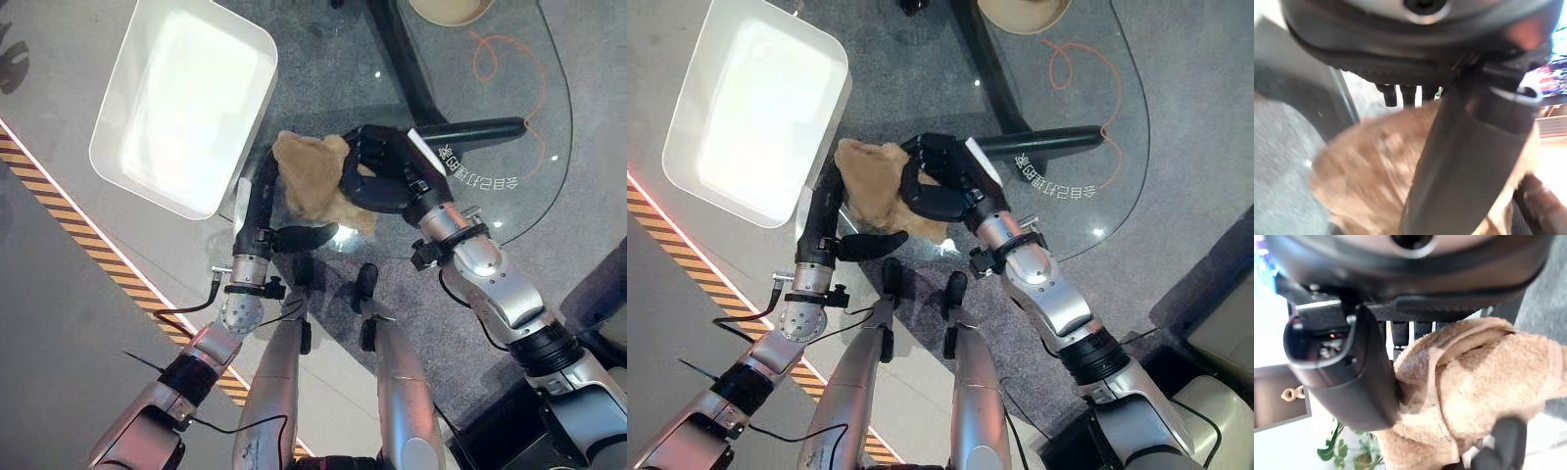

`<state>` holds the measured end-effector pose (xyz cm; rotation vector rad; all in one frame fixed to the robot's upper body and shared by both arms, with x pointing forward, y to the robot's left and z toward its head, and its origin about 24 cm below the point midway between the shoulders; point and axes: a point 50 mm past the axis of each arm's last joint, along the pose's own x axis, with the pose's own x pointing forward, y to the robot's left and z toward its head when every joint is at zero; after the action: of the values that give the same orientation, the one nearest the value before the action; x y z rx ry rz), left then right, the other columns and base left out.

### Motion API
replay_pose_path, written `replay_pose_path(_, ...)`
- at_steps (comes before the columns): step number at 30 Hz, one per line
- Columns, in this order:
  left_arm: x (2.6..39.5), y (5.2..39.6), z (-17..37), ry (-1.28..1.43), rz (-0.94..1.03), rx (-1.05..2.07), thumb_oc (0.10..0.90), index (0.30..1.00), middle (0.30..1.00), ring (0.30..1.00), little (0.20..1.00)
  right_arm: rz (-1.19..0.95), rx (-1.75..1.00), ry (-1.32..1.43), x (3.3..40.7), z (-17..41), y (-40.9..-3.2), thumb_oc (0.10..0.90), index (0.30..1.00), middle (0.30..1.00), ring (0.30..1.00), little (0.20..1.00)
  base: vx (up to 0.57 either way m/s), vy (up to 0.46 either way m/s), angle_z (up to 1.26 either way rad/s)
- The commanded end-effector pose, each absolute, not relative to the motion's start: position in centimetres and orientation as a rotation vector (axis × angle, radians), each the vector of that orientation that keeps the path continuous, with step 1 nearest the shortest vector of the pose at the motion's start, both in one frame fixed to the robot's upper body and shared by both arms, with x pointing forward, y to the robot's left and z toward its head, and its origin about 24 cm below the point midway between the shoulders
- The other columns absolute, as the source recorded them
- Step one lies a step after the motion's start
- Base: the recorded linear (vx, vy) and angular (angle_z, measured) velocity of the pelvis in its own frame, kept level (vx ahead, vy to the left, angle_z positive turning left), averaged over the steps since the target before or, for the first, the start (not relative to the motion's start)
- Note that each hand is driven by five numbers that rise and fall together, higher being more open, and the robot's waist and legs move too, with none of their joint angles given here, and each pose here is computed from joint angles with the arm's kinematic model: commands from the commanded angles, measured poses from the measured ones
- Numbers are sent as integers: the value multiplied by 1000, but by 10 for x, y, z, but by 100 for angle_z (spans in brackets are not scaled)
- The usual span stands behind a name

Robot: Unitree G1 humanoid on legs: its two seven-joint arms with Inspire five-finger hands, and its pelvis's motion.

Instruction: Wipe the table with a cloth and put it in the basket.

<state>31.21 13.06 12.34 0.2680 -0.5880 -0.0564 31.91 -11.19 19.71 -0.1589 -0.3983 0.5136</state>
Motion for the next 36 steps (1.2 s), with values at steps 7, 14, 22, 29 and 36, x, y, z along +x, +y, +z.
replay_pose_path(7, 309, 90, 162, -751, -244, 162, 800, 900, 900, 900, 900, 870, -82, -677, 276, 258, -52, 100, 300, 300, 300, 200, 0, 0, 0)
replay_pose_path(14, 308, 78, 162, -732, -332, 129, 800, 900, 900, 900, 900, 913, -95, -611, 277, 246, -41, 100, 300, 300, 300, 200, 0, 0, 0)
replay_pose_path(22, 303, 61, 167, -742, -449, 102, 405, 561, 561, 561, 505, 932, -94, -583, 277, 239, -34, 100, 300, 300, 300, 200, 0, 4, 0)
replay_pose_path(29, 304, 59, 168, -739, -471, 76, 100, 300, 300, 300, 200, 920, -95, -567, 280, 236, -33, 100, 300, 300, 300, 200, 0, 0, 0)
replay_pose_path(36, 307, 61, 164, -713, -461, 73, 100, 300, 300, 300, 200, 875, -100, -541, 286, 231, -36, 100, 300, 300, 300, 200, 0, 0, 0)
